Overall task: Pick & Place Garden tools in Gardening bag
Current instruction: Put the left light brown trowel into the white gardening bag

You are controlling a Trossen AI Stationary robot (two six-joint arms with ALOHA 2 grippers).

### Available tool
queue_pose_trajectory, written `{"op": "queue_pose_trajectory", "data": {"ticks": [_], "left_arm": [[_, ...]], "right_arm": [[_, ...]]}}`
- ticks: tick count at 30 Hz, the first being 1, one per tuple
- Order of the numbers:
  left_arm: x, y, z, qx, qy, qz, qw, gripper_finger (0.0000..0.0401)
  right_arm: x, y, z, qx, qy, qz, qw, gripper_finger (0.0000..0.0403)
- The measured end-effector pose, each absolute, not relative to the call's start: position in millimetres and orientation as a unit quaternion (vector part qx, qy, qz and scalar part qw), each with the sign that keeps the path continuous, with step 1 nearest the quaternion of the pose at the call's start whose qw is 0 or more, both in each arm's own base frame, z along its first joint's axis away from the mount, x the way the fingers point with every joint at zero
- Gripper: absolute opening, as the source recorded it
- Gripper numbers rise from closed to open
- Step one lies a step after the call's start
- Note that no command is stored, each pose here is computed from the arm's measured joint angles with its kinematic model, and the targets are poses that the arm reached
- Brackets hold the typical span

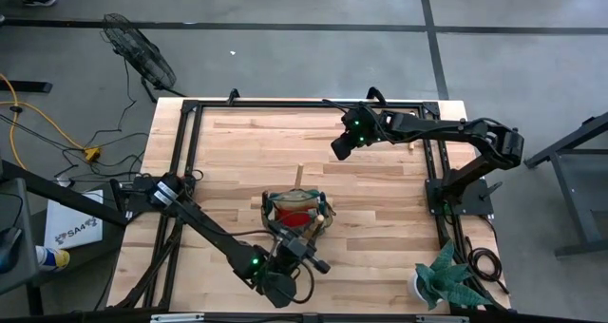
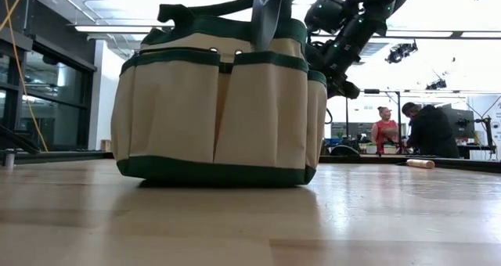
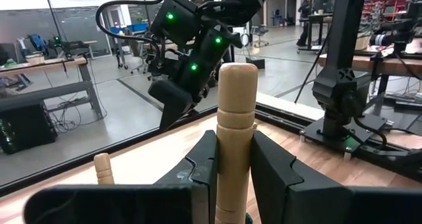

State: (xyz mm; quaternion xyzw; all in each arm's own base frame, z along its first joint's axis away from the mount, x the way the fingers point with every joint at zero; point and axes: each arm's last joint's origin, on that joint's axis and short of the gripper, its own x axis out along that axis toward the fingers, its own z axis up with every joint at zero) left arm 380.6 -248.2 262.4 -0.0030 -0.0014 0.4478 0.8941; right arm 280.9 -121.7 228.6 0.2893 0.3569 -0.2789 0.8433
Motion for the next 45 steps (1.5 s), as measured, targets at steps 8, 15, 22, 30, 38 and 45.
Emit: {"op": "queue_pose_trajectory", "data": {"ticks": [8,15,22,30,38,45], "left_arm": [[379.0,-250.8,262.7,0.021,0.011,0.445,0.895,0.0054],[379.4,-251.1,265.8,0.015,0.007,0.445,0.895,0.0054],[379.2,-251.0,282.6,0.022,0.011,0.446,0.895,0.0054],[378.7,-250.3,290.6,0.014,0.007,0.446,0.895,0.0054],[384.6,-244.1,308.3,0.008,0.004,0.454,0.891,0.0054],[398.1,-224.3,332.7,0.032,0.018,0.477,0.878,0.0054]], "right_arm": [[282.2,-121.6,229.6,0.313,0.344,-0.279,0.84,0.0055],[283.6,-121.6,230.8,0.385,0.316,-0.294,0.816,0.0055],[286.7,-120.8,233.3,0.434,0.296,-0.271,0.807,0.0055],[283.9,-117.5,242.7,0.493,0.315,-0.115,0.802,0.0055],[227.0,-71.5,299.8,0.369,0.304,-0.196,0.856,0.0035],[188.4,1.5,358.0,0.308,0.126,-0.179,0.926,0.0025]]}}
